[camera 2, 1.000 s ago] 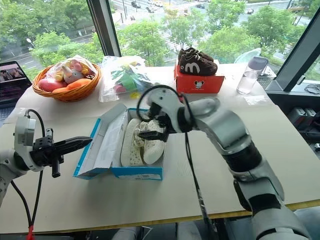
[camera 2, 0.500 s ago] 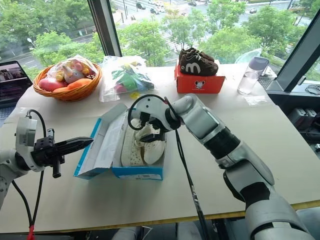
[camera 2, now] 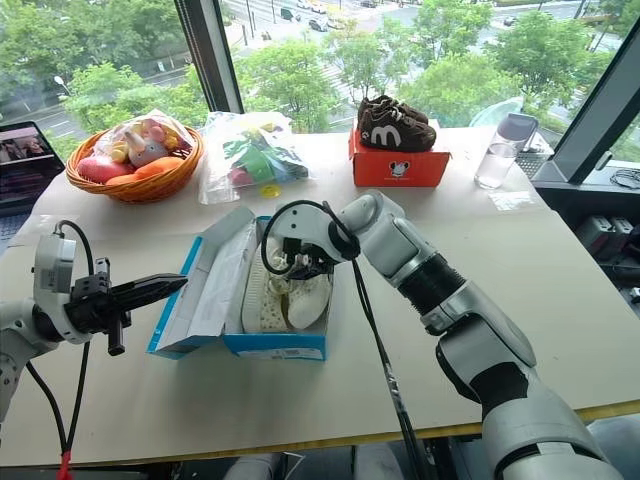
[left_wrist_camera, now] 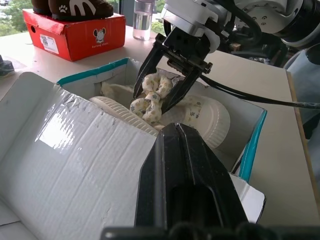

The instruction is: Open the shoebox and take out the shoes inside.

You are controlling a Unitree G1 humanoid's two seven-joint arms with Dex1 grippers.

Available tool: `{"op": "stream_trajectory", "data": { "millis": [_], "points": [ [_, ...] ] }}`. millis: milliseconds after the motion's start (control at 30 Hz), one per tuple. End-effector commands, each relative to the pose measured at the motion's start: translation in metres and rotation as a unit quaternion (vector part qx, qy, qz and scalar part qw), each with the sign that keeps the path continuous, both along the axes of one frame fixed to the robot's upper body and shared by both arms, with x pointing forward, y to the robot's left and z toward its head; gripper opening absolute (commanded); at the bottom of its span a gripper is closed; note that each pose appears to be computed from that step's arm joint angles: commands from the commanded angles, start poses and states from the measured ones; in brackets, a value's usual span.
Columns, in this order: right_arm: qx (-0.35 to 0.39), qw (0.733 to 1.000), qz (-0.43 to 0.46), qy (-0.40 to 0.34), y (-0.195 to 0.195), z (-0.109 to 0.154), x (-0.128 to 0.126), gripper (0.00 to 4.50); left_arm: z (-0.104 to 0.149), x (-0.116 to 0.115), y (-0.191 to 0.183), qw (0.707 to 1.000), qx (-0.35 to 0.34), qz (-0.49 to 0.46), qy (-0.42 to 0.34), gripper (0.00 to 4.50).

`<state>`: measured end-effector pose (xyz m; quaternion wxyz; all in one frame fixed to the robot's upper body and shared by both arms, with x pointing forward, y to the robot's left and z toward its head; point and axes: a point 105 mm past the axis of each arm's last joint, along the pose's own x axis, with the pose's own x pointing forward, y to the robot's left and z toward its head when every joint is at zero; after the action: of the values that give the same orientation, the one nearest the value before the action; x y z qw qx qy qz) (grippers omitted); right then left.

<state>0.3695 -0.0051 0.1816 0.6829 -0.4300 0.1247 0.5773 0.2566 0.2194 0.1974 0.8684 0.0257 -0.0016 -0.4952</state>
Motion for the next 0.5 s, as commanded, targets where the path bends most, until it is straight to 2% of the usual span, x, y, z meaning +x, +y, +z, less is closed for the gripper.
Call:
{"op": "stream_trajectory", "data": {
  "millis": [33, 300, 367, 500],
  "points": [
    [0.000, 1.000, 0.008, -0.012, 0.000, 0.005, 0.000, 0.72, 0.010, -0.002, -0.005, 1.000, 0.009, -0.009, -0.027, 0.00],
    [0.002, 1.000, 0.015, 0.001, 0.002, 0.001, -0.005, 0.72, 0.009, 0.001, -0.004, 0.999, 0.012, -0.004, -0.029, 0.00],
    [0.008, 1.000, 0.019, 0.004, 0.003, 0.001, -0.007, 0.29, 0.009, 0.001, -0.004, 0.999, 0.012, -0.004, -0.029, 0.00],
    [0.012, 1.000, 0.023, 0.010, 0.006, 0.000, -0.011, 0.07, 0.009, 0.001, -0.004, 0.999, 0.014, -0.003, -0.029, 0.00]
  ]
}}
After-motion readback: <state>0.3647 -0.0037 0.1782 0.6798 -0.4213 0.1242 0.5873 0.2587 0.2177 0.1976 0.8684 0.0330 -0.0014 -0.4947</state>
